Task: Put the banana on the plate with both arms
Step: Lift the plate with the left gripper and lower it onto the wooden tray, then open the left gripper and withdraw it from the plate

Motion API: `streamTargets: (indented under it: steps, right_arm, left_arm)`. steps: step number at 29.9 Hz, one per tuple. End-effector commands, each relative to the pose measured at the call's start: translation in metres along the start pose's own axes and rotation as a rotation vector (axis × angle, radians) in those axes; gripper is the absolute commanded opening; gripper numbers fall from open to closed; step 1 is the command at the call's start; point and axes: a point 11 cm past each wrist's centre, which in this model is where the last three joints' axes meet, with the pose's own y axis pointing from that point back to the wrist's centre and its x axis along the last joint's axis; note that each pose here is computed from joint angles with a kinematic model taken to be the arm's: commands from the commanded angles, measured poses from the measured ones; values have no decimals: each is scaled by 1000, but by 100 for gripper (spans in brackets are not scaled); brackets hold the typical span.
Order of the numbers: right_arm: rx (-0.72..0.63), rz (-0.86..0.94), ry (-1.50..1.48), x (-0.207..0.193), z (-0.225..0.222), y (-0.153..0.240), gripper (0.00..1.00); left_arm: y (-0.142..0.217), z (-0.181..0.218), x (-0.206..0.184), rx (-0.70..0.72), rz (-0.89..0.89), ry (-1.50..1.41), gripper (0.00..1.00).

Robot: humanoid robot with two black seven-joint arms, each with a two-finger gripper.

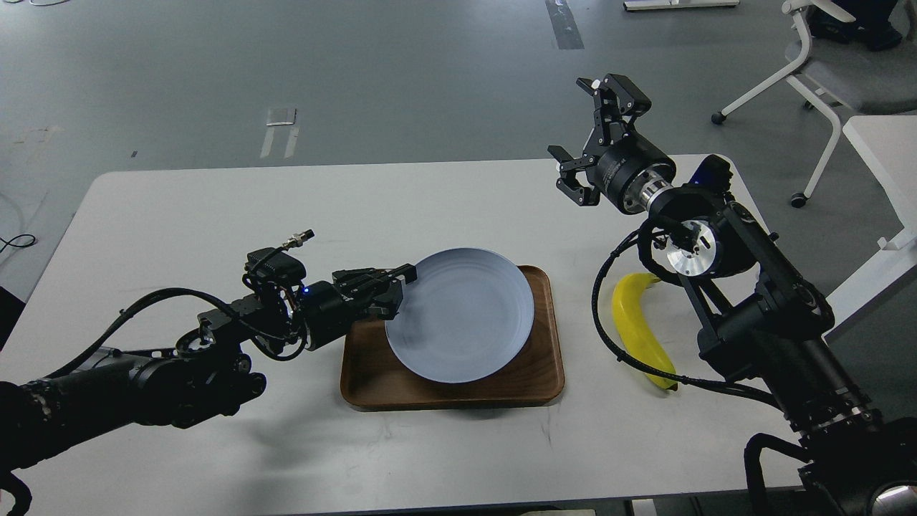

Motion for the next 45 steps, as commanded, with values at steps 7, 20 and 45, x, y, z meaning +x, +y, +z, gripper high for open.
streamTargets:
  steps: [7,20,45]
  right_arm:
    - [6,9,-7,3,-2,1,100]
    - [9,8,-13,2,-2,0,100]
    - [-109,-14,936,37,-43,49,100]
  left_arm:
    - [0,-5,-13,16,-46,-24,0]
    - [2,-6,-17,21,-50,-17,40]
    - [26,-62,189,145,626,811,98]
